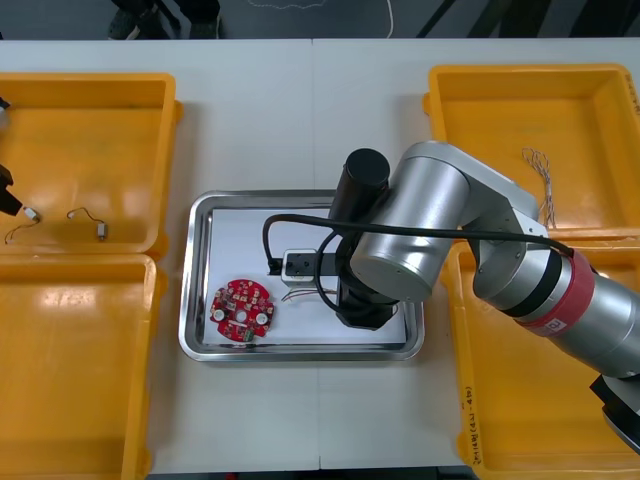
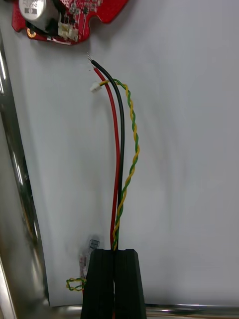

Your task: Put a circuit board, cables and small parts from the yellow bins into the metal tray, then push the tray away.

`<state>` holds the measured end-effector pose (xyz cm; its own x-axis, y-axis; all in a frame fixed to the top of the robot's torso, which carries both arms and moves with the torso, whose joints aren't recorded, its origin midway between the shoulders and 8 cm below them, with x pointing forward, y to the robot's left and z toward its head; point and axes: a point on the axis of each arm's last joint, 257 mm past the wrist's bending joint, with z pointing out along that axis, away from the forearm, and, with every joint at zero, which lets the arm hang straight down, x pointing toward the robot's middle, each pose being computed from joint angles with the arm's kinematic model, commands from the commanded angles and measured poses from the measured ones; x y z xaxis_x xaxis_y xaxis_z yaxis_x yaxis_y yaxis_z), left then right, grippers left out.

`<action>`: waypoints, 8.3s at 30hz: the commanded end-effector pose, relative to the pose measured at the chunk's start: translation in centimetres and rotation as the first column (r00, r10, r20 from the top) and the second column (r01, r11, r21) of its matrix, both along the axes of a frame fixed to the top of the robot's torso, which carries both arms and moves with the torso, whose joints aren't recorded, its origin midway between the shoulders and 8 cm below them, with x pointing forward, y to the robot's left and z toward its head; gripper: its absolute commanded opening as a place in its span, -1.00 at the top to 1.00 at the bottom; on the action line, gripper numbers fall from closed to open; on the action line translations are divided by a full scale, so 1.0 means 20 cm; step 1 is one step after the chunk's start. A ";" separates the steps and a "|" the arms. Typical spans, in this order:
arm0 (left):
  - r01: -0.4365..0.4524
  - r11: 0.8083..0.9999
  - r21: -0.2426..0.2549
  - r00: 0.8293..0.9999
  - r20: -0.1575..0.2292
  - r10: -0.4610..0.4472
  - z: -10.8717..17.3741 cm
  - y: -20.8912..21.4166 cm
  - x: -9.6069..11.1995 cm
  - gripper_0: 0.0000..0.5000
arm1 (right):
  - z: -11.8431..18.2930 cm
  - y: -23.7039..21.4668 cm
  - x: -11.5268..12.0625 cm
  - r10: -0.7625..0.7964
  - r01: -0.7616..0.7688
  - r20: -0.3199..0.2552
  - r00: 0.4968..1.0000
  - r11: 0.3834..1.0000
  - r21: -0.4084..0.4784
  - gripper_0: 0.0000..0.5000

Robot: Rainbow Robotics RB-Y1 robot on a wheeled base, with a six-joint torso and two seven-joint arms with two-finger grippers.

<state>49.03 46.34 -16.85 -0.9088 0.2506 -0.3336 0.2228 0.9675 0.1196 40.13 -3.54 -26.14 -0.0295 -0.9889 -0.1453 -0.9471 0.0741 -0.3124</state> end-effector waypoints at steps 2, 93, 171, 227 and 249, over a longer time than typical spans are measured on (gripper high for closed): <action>-0.031 0.998 0.045 0.996 0.086 0.027 0.17 0.11 0.09 -1.00 | 0.05 0.08 0.04 0.085 -0.084 0.063 0.994 0.996 -0.025 1.00; -0.154 0.988 -0.031 0.984 0.089 0.156 -0.33 -0.05 0.33 -1.00 | 0.97 -0.57 0.46 -0.372 0.355 0.137 0.918 0.926 0.130 -1.00; -0.157 0.962 -0.223 0.954 0.219 0.207 0.54 -0.93 0.08 1.00 | 0.61 -1.76 0.80 -0.886 0.851 -0.058 0.460 0.421 0.315 -1.00; -0.088 0.987 -0.137 0.995 0.026 0.092 -0.21 -1.69 0.04 1.00 | 0.29 -1.70 0.91 -0.945 0.901 -0.162 0.285 0.207 0.380 -1.00; -0.078 0.991 -0.111 0.997 0.006 0.079 -0.41 -1.68 -0.02 1.00 | 0.36 -1.65 0.95 -0.951 0.901 -0.170 0.259 0.175 0.396 -1.00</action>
